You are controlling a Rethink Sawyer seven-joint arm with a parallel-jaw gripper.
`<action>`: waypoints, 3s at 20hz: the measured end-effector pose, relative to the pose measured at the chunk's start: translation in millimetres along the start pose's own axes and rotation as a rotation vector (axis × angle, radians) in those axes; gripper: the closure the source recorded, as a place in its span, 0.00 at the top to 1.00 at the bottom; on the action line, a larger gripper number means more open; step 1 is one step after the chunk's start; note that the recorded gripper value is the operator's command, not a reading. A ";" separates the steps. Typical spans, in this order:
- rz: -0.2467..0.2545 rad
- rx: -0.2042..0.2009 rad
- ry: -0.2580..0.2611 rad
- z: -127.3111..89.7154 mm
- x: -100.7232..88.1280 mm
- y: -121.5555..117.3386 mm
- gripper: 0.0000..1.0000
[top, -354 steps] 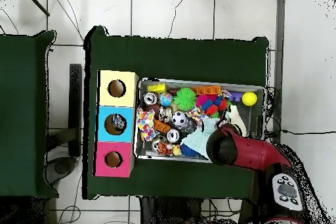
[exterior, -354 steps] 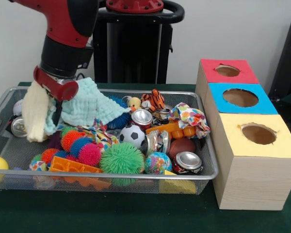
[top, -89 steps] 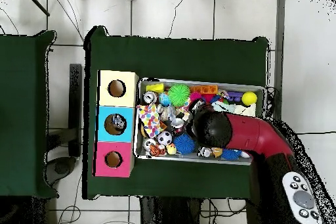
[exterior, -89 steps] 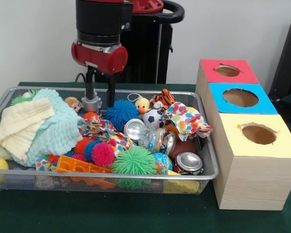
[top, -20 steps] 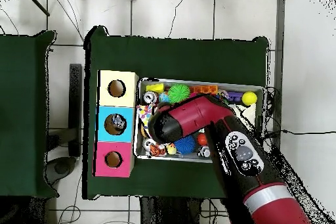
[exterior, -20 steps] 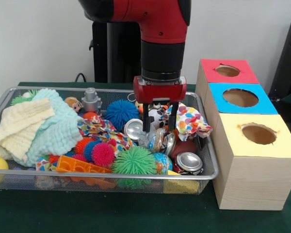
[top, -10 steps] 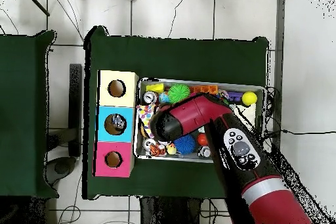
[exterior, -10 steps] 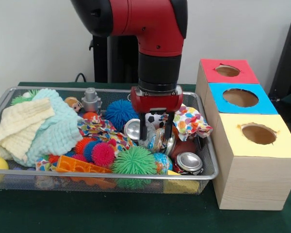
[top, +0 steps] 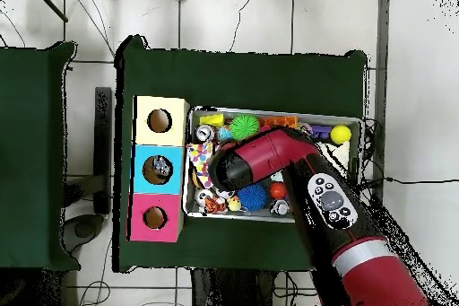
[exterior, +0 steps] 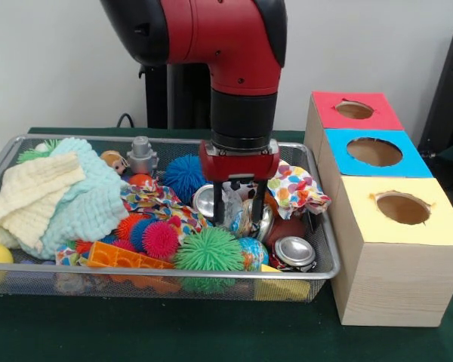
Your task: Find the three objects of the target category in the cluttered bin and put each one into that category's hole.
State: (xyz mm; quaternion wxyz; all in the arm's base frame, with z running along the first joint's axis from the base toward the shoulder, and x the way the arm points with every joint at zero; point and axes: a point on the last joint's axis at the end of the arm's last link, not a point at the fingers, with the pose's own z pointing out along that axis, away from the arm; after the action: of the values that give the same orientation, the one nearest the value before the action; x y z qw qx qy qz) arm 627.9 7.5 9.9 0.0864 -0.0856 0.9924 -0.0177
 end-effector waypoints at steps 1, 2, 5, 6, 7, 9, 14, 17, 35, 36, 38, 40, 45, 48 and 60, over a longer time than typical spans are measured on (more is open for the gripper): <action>0.004 -0.001 0.002 0.9 1.2 -1.8 1.00; 0.010 -0.002 0.005 2.3 2.8 -5.1 1.00; 0.022 -0.003 0.009 4.4 5.6 -11.1 1.00; 0.026 -0.003 0.010 4.8 6.5 -13.5 1.00; 0.031 -0.003 0.011 4.7 7.0 -15.9 1.00; 0.041 -0.003 0.012 4.1 8.0 -20.5 1.00; 0.077 -0.005 0.013 -5.8 9.5 -31.5 1.00; 0.096 -0.006 0.009 -13.6 7.7 -36.5 1.00; 0.077 -0.024 0.009 -21.8 15.1 -19.0 1.00; 0.070 -0.028 0.010 -20.5 15.2 -14.2 1.00; 0.062 -0.033 0.015 -18.4 15.8 -7.6 1.00; 0.055 -0.044 0.024 -13.4 18.7 0.8 1.00; 0.055 -0.055 0.038 -6.9 23.7 5.1 1.00; 0.056 -0.061 0.046 -3.0 26.9 7.3 1.00; 0.037 -0.034 0.056 -1.6 33.4 11.1 1.00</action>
State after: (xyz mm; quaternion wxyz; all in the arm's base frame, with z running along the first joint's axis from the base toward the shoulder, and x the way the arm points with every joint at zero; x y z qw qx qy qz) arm 593.4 12.6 5.3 0.0574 -0.0681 0.9960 -0.0016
